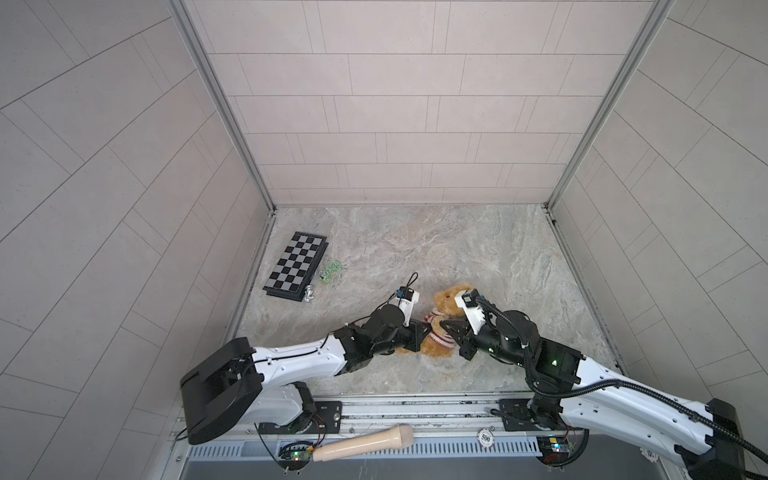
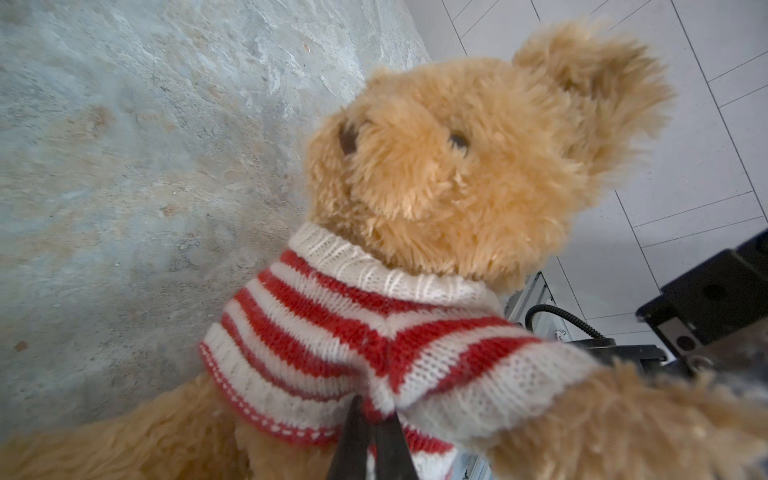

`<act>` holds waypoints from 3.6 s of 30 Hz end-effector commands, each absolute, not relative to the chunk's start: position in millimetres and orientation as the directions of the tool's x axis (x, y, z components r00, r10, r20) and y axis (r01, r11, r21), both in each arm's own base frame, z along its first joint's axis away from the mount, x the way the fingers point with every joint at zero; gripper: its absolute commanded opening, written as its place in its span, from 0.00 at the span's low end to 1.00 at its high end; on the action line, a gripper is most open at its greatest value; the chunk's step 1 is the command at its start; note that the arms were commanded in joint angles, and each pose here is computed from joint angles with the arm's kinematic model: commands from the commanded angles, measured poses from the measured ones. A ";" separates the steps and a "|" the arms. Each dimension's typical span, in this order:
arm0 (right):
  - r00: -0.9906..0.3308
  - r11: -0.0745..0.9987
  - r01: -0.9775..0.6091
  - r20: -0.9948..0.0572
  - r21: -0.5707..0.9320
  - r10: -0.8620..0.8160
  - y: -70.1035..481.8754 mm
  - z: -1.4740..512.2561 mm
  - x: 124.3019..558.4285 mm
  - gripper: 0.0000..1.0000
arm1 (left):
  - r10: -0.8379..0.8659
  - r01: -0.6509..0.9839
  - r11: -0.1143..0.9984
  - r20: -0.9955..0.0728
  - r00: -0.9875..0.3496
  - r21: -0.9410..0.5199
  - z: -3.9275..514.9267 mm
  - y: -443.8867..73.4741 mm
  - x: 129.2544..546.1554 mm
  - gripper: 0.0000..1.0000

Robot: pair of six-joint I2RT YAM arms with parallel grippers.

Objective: Dress the teddy bear

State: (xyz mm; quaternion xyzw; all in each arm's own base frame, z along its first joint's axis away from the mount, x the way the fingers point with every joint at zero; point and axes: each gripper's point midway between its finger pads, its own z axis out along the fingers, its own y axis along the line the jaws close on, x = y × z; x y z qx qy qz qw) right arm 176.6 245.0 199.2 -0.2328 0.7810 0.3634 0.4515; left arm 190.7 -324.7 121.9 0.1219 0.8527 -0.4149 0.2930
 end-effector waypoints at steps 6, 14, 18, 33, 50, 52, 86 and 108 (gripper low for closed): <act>-0.482 0.452 -0.711 -0.841 0.539 0.246 246.6 256.9 181.7 0.00 | -0.019 0.372 0.719 -0.551 -0.834 -0.587 83.8 -298.7 192.1 0.00; -0.483 0.623 -0.662 -0.873 0.416 0.069 240.7 214.8 199.8 0.04 | -0.021 0.393 0.700 -0.566 -0.824 -0.597 94.7 -303.7 193.6 0.00; -0.478 0.682 -0.642 -0.879 0.349 0.000 234.6 198.9 206.4 0.07 | -0.031 0.410 0.669 -0.574 -0.818 -0.620 104.2 -308.9 192.8 0.00; -0.502 0.741 -0.615 -0.859 0.268 -0.106 215.6 167.0 201.4 0.24 | -0.007 0.444 0.676 -0.608 -0.794 -0.588 124.0 -307.8 194.3 0.33; -0.493 0.767 -0.606 -0.856 0.212 -0.153 194.0 173.2 189.9 0.56 | 0.040 0.460 0.652 -0.578 -0.815 -0.603 111.3 -334.2 183.4 0.27; -0.496 0.756 -0.613 -0.856 0.227 -0.145 197.8 173.0 189.6 0.55 | 0.044 0.461 0.654 -0.578 -0.815 -0.600 109.7 -334.5 181.1 0.26; -0.711 0.867 -0.415 -0.693 0.276 -0.119 173.6 79.8 185.1 0.32 | 0.006 0.407 0.639 -0.526 -0.851 -0.653 126.5 -315.7 240.5 0.57; -0.731 0.918 -0.235 -0.680 0.318 0.048 146.3 62.4 192.5 0.32 | 0.038 0.386 0.574 -0.448 -0.893 -0.722 112.6 -331.5 221.2 0.71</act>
